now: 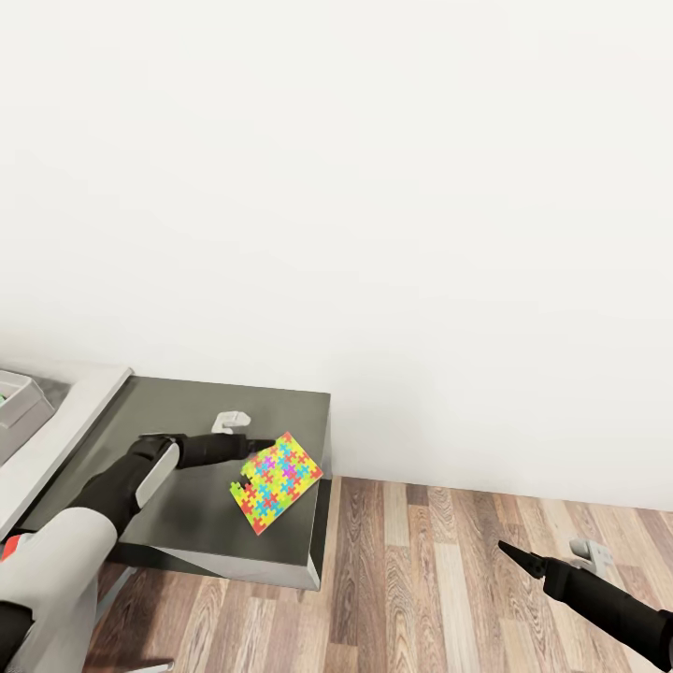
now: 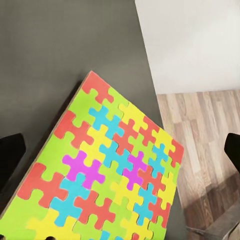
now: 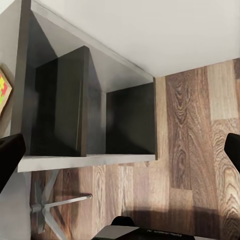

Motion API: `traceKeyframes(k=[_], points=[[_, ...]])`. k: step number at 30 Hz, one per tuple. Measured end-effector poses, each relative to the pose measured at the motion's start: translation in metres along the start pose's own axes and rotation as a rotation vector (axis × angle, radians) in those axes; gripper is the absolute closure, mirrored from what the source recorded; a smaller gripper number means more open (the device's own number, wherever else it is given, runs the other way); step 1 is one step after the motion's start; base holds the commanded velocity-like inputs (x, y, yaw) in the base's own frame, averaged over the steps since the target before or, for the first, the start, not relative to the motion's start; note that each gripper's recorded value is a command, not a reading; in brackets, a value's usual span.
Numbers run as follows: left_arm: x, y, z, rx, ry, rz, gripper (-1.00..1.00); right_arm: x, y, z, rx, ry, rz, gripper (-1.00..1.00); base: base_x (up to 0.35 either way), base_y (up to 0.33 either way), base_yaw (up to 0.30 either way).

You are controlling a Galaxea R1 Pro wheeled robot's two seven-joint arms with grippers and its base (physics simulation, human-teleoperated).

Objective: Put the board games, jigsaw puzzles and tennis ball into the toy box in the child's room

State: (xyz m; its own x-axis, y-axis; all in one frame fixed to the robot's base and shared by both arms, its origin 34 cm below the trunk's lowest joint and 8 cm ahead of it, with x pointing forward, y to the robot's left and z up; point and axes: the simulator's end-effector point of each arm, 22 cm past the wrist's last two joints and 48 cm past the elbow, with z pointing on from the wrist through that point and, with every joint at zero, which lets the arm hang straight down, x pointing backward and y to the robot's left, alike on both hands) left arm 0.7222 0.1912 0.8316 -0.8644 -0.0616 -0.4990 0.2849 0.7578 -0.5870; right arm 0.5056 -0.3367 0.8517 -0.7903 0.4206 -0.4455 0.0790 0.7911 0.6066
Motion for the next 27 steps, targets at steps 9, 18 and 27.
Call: traceKeyframes(k=[9, 18, 27], points=[[0.021, 0.024, 0.000, -0.065, 0.046, -0.012, -1.00, 0.000, 0.000, 0.000, 0.000, 0.000, 0.000, -1.00, 0.000, 0.000, 0.000], [0.026, 0.025, 0.003, -0.071, 0.056, -0.015, -1.00, 0.000, 0.000, 0.000, 0.000, 0.000, 0.000, -1.00, 0.000, 0.000, 0.000], [0.027, 0.023, 0.005, -0.068, 0.058, -0.014, -1.00, 0.000, 0.000, 0.000, 0.000, 0.000, 0.000, -1.00, 0.000, 0.000, 0.000]])
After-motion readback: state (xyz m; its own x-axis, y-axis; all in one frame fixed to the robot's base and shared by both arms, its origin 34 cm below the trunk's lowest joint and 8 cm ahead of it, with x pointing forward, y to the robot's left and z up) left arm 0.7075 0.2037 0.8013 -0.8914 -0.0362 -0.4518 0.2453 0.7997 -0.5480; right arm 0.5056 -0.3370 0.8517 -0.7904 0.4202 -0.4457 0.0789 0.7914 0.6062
